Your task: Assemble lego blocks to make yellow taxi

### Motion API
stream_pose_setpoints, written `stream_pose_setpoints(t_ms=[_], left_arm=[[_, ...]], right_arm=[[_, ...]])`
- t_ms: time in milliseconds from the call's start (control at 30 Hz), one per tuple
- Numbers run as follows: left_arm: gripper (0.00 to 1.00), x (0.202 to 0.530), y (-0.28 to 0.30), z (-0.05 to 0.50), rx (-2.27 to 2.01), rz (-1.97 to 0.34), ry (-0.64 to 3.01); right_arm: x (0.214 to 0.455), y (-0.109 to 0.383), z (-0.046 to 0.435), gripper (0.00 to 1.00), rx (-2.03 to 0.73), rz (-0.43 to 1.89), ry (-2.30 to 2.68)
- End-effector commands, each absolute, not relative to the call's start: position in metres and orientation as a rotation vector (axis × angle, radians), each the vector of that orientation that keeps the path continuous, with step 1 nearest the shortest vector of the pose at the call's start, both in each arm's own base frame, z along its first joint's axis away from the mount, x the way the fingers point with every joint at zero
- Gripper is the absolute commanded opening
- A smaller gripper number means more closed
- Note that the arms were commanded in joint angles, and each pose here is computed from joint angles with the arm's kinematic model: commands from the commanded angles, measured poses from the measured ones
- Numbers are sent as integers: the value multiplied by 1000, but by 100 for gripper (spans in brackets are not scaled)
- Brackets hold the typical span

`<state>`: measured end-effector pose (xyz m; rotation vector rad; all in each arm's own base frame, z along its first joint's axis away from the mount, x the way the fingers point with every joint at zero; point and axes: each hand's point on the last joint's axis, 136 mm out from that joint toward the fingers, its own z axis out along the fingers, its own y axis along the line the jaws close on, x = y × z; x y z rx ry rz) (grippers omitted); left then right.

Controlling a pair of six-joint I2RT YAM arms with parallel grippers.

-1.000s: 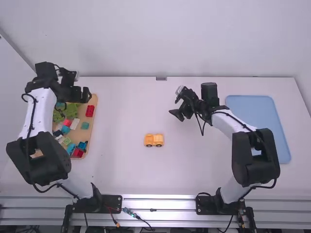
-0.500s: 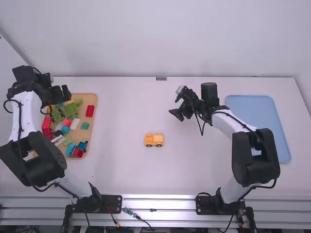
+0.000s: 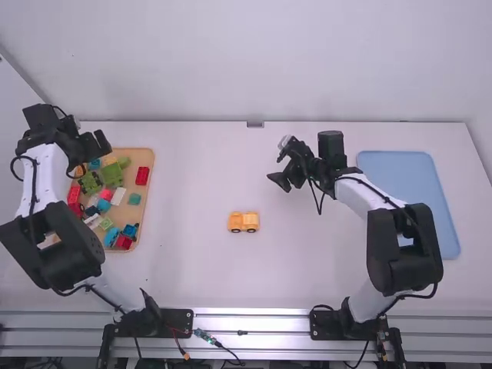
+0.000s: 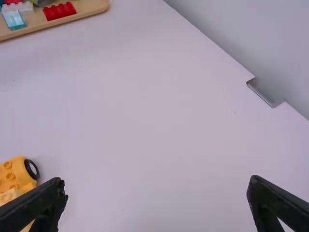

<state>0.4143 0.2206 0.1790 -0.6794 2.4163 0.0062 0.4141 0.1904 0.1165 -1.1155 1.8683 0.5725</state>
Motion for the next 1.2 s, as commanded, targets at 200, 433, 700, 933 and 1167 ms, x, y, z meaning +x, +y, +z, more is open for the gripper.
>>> stream_pose_setpoints(t_ms=[200, 433, 700, 933, 1167], left_arm=[[99, 433, 233, 157, -776, -20, 2467], [99, 461, 251, 145, -796, -33, 2509], [99, 484, 270, 102, -848, -24, 2569], [99, 492, 279, 69, -867, -8, 2617], [99, 497, 286, 60, -878, 24, 2597]], right_arm=[[419, 183, 124, 99, -1047, 530, 1917], [418, 183, 122, 99, -1047, 529, 1927], [415, 182, 119, 99, -1047, 537, 1946], [415, 182, 119, 99, -1047, 538, 1948], [414, 183, 119, 99, -1049, 541, 1949]])
